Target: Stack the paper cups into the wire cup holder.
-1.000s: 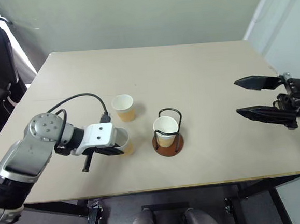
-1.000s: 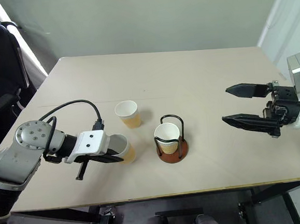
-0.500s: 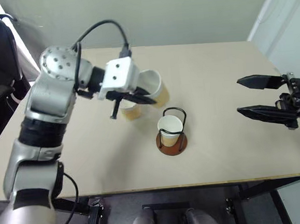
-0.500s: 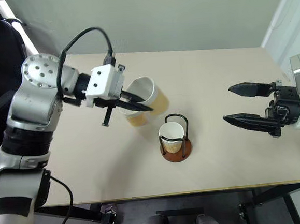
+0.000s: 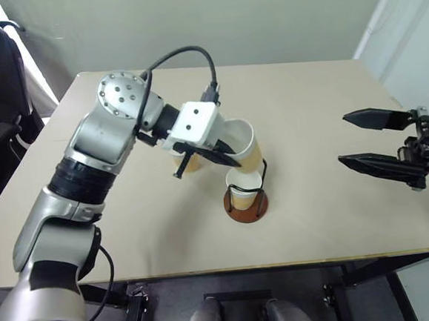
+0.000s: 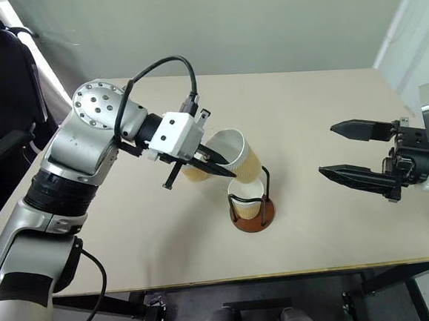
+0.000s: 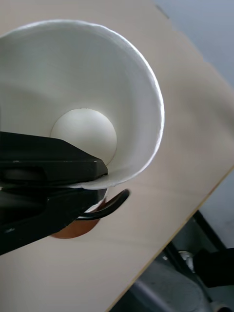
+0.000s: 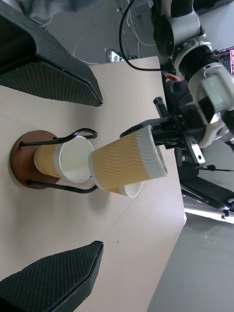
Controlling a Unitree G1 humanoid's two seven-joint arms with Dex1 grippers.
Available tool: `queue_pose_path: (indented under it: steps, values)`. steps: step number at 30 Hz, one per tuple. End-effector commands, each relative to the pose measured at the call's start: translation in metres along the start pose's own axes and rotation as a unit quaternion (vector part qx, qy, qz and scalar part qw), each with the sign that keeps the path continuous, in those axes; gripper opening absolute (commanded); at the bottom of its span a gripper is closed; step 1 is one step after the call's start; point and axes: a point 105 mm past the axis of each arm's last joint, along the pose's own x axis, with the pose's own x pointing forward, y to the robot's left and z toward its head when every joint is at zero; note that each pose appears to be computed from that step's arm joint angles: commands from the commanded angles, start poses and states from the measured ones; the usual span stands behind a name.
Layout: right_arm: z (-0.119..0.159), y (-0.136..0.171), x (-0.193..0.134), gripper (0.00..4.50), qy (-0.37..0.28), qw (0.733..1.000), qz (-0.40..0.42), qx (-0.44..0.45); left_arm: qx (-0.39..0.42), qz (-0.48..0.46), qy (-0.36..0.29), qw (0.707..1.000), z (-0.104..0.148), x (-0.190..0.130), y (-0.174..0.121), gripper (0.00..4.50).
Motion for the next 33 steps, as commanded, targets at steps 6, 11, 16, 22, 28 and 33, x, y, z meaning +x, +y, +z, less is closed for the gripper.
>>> queue_pose_path:
  steps: [6,11,16,22,28,33]
  values:
    - [0.011,0.004,-0.003,4.5,-0.003,1.0,-0.013,-0.025,0.032,-0.029,0.008,0.999,0.003,0.001,-0.005,0.03]
    - [0.011,0.005,-0.004,4.5,-0.003,1.0,-0.014,-0.024,0.03,-0.027,0.023,0.999,-0.002,0.0,-0.004,0.42]
    - [0.008,0.004,-0.003,4.5,0.001,1.0,-0.018,-0.023,0.045,-0.005,0.051,0.998,-0.013,0.001,0.006,2.0]
    - [0.007,0.003,-0.003,4.5,0.003,1.0,-0.019,-0.024,0.057,0.019,0.039,0.997,-0.012,0.003,0.016,4.19]
    - [0.006,0.001,-0.002,4.5,0.005,1.0,-0.019,-0.024,0.037,0.061,-0.015,0.997,0.008,-0.02,0.027,4.48]
    - [0.005,0.001,-0.002,4.5,0.006,1.0,-0.019,-0.024,-0.061,0.137,0.025,0.988,-0.019,-0.07,0.023,4.48]
